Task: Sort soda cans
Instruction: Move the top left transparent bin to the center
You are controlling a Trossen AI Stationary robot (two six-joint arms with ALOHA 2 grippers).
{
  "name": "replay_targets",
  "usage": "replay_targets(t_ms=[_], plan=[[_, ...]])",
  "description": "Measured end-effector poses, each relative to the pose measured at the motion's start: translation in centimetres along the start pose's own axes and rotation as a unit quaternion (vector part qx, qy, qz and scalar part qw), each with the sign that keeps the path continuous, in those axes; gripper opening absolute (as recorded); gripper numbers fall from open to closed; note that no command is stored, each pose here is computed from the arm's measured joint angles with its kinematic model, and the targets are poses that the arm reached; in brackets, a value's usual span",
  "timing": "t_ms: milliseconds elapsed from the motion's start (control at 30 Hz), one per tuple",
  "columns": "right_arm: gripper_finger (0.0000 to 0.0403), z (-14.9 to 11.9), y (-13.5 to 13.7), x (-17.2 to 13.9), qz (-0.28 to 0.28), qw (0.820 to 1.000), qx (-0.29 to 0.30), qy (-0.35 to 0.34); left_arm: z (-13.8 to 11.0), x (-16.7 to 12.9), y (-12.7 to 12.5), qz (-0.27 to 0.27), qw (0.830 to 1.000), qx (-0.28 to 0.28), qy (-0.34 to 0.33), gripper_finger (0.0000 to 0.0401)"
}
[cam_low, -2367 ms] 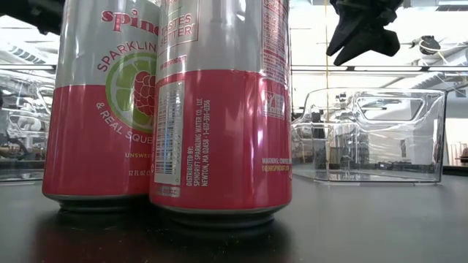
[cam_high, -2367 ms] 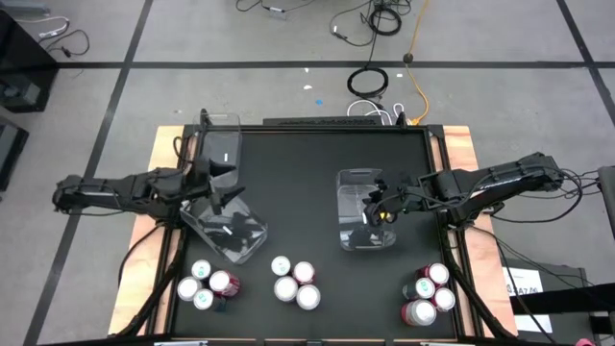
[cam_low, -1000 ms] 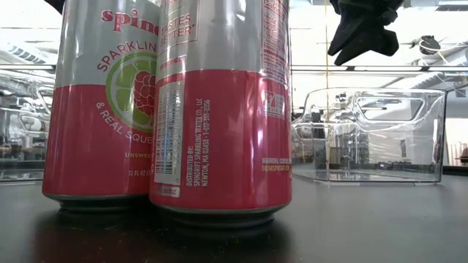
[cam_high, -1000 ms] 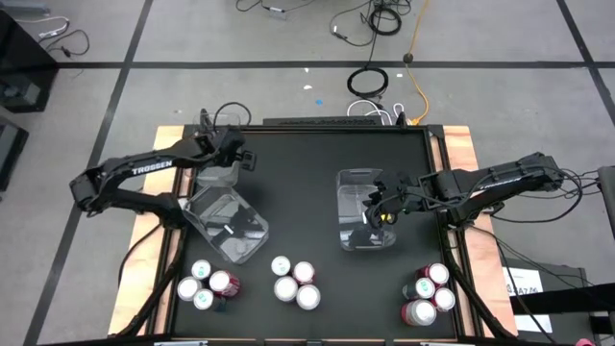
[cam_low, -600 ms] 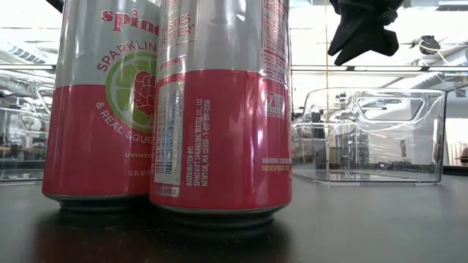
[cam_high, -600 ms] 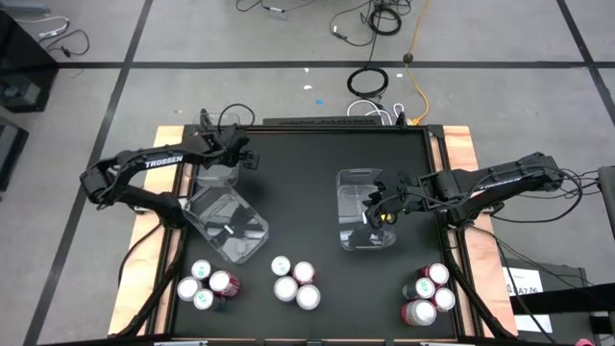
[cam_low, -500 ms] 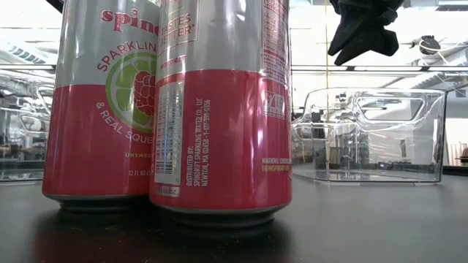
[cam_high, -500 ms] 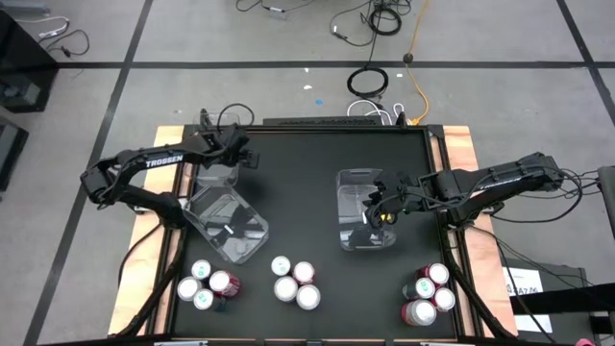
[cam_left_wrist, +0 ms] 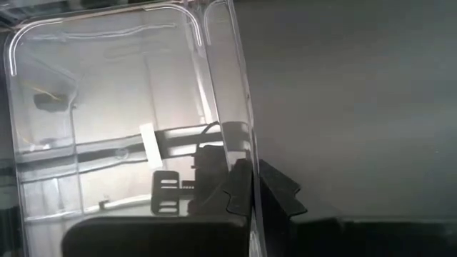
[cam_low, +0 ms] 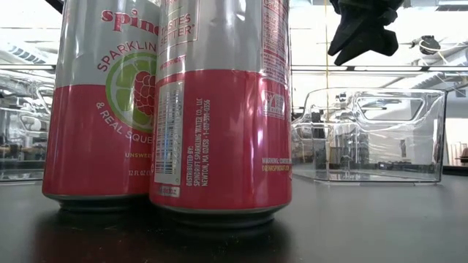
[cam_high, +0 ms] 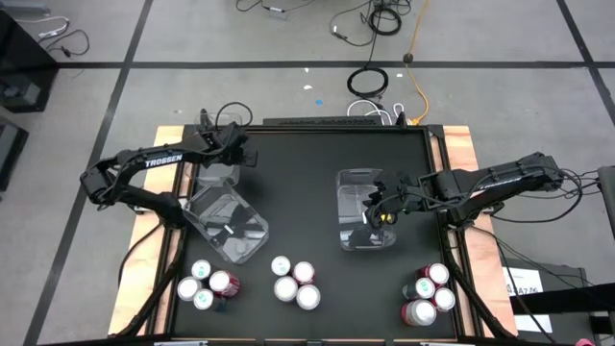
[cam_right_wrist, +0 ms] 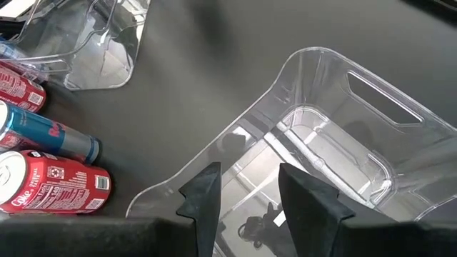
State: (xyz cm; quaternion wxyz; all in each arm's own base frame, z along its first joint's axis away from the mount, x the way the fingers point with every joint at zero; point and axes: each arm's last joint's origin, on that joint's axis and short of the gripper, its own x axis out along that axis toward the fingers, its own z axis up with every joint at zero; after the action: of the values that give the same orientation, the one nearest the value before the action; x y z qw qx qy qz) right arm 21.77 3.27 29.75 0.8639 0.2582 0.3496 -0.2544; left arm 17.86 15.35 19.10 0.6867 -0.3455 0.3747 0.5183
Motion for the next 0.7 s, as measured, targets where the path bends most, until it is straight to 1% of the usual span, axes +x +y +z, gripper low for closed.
replay_targets(t_ms=[300, 567, 700], plan=[[0.0132, 0.0, 0.0, 0.0, 0.0, 1.0, -0.007, 0.0, 0.4, -0.3, -0.2, -0.002, 1.0, 0.005, -0.006, 0.001], [0.0132, 0.0, 0.0, 0.0, 0.0, 1.0, -0.007, 0.0, 3.0, -2.6, -1.4, -0.018, 0.999, 0.015, -0.043, 0.0008], [0.0132, 0.0, 0.0, 0.0, 0.0, 1.0, -0.007, 0.0, 3.8, -3.4, -1.9, -0.03, 0.998, 0.012, -0.057, 0.0008]])
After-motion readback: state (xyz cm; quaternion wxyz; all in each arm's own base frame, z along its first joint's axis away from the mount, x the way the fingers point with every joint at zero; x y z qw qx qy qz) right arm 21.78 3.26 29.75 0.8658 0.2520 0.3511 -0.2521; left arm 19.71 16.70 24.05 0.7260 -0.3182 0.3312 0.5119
